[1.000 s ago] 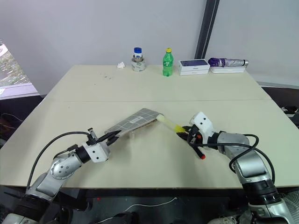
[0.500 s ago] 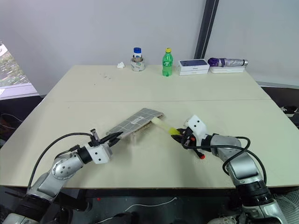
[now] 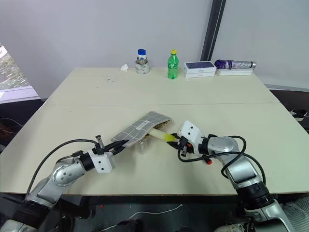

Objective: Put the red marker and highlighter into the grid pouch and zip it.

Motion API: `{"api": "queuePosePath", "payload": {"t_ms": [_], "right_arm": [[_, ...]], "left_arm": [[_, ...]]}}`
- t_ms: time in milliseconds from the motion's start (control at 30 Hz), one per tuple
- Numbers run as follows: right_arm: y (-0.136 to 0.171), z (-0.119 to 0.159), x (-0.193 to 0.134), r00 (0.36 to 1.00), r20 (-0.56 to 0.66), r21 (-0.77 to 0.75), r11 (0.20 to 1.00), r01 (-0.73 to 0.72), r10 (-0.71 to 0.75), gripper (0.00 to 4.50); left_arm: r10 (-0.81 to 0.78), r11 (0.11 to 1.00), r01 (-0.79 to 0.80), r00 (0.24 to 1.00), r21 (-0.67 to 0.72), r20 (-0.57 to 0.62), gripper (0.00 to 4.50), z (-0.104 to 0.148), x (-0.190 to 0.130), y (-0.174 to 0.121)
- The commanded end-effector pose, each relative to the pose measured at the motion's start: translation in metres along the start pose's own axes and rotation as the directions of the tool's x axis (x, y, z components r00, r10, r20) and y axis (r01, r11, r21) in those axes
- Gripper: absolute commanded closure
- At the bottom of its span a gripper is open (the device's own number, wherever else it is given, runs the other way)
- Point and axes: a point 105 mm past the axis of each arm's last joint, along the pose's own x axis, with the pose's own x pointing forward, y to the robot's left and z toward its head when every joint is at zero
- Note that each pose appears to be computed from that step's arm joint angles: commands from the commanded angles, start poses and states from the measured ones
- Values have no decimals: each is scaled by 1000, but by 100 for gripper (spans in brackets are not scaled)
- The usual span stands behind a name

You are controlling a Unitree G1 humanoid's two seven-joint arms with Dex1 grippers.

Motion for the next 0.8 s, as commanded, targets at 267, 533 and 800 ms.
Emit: {"api": "queuePosePath", "payload": {"t_ms": [267,533,800], "right_arm": [[0,31,17,996,25,-360,930,-68,82,365],[-4,31,20,995,-1,-459,884,-87,98,365],[17,48,35,981,83,-475,872,-117,177,365]], "left_arm": [[-39,999,36,995,25,97,450,13,-16,18],[-15,1000,16,995,-7,102,450,11,-21,28],[27,992,-9,990,-126,139,450,9,-25,45]]}}
